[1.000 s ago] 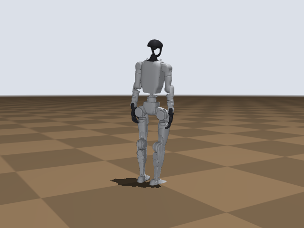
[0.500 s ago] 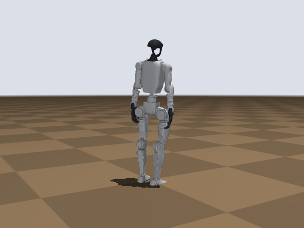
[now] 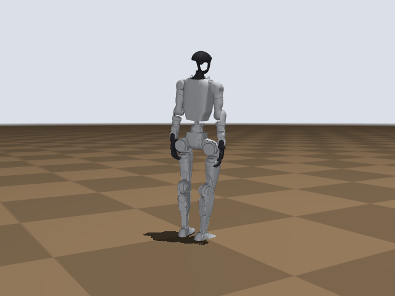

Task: In place motions

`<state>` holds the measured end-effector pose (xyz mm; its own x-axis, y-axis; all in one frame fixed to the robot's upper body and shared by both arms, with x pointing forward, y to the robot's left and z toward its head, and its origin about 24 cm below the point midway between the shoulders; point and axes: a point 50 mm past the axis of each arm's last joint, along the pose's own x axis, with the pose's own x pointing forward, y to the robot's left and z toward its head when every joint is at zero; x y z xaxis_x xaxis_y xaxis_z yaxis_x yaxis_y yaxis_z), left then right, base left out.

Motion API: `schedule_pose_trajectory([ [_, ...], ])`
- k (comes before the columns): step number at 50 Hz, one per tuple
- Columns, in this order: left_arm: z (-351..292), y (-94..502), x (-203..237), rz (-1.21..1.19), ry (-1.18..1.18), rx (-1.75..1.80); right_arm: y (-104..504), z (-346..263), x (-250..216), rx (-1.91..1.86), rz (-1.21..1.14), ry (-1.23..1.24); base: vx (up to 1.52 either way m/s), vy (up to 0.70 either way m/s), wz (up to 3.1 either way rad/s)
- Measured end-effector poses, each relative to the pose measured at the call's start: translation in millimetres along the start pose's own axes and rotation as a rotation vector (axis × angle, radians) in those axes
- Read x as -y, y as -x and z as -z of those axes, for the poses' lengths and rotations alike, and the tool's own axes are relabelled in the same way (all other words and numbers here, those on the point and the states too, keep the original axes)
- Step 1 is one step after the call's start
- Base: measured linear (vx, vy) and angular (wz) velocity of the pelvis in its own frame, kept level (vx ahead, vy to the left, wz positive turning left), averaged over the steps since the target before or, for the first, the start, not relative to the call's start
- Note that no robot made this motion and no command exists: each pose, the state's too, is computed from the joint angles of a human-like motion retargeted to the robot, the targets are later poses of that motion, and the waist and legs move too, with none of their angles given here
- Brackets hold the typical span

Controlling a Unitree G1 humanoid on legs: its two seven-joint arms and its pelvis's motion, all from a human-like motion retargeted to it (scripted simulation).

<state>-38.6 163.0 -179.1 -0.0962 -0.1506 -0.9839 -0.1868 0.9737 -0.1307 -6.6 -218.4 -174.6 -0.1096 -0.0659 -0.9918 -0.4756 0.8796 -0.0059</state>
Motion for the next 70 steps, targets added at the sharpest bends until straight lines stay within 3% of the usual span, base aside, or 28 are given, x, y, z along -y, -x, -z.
schedule_pose_trajectory([
  [70,1.9,-0.1,0.1,-0.001,0.008,-0.003,0.3,0.1,1.7,0.000,-0.003,0.025,0.00,0.00,0.00],
])
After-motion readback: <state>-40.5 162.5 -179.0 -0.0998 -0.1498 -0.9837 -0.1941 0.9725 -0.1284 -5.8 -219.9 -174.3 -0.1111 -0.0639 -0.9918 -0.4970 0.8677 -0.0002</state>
